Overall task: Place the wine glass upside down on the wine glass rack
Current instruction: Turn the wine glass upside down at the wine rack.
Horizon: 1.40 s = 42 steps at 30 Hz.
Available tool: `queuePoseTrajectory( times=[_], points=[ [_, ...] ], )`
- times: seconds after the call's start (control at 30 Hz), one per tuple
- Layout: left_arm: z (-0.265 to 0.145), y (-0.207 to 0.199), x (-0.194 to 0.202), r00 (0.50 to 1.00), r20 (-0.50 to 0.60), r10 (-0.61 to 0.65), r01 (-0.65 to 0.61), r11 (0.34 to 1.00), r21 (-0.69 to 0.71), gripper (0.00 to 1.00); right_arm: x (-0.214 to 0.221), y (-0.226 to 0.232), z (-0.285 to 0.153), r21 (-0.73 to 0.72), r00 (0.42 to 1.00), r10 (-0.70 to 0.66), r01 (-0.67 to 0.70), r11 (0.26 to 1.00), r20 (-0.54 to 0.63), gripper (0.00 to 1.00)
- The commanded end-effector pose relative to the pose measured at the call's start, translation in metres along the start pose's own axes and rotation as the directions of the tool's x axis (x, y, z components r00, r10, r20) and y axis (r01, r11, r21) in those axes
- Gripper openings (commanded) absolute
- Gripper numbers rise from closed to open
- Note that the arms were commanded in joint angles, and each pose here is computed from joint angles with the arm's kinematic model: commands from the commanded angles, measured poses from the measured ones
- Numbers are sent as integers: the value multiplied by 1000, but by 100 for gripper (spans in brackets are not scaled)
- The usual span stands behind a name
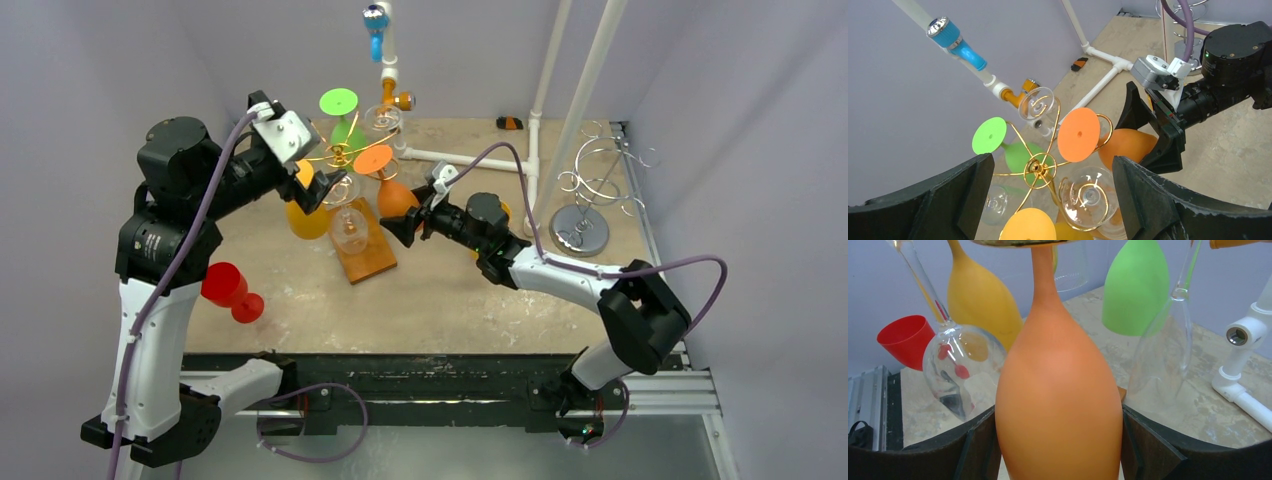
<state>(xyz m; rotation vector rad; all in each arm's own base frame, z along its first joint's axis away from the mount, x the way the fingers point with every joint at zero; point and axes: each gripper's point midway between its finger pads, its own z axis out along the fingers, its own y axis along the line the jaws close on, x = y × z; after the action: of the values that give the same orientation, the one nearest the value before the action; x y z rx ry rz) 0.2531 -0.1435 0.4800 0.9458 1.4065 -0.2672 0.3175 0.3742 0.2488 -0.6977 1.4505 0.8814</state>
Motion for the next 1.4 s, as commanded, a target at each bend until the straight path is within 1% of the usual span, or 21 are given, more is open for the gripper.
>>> queuePoseTrajectory(
  times=[0.0, 0.23, 0.57, 0.77, 1.07, 1.1, 1.13, 1.37],
  points=[
    [1, 5, -1, 1000, 10, -20, 20, 999, -34, 96, -40, 12, -9, -32, 989, -25, 30, 999, 145, 67],
    [2, 6, 0, 1000, 6, -22, 22, 999, -38, 96, -40, 13, -17, -33, 981, -6, 13, 999, 192, 66],
    [2, 7, 2, 1000, 3, -19, 19, 999, -44, 96, -39, 15, -22, -39, 971, 65, -58, 998, 232, 67],
    [0, 7, 1, 1000, 5, -9, 9, 999, -47, 96, -26, 5, -15, 3, 976, 99, -102, 995, 196, 80],
    [-2, 7, 1, 1000, 7, 3, -2, 999, -51, 96, -9, -1, -7, 27, 978, 131, -137, 990, 161, 89],
    [-2, 7, 1, 1000, 6, 5, -4, 999, -53, 96, -7, -1, -7, 29, 978, 134, -140, 990, 158, 96],
    [-2, 7, 1, 1000, 6, 5, -5, 999, -53, 96, -7, -1, -6, 30, 978, 135, -142, 989, 156, 99],
    [-1, 7, 3, 1000, 1, 5, -5, 999, -49, 97, -13, -6, -11, 63, 978, 126, -138, 988, 166, 99]
  ],
)
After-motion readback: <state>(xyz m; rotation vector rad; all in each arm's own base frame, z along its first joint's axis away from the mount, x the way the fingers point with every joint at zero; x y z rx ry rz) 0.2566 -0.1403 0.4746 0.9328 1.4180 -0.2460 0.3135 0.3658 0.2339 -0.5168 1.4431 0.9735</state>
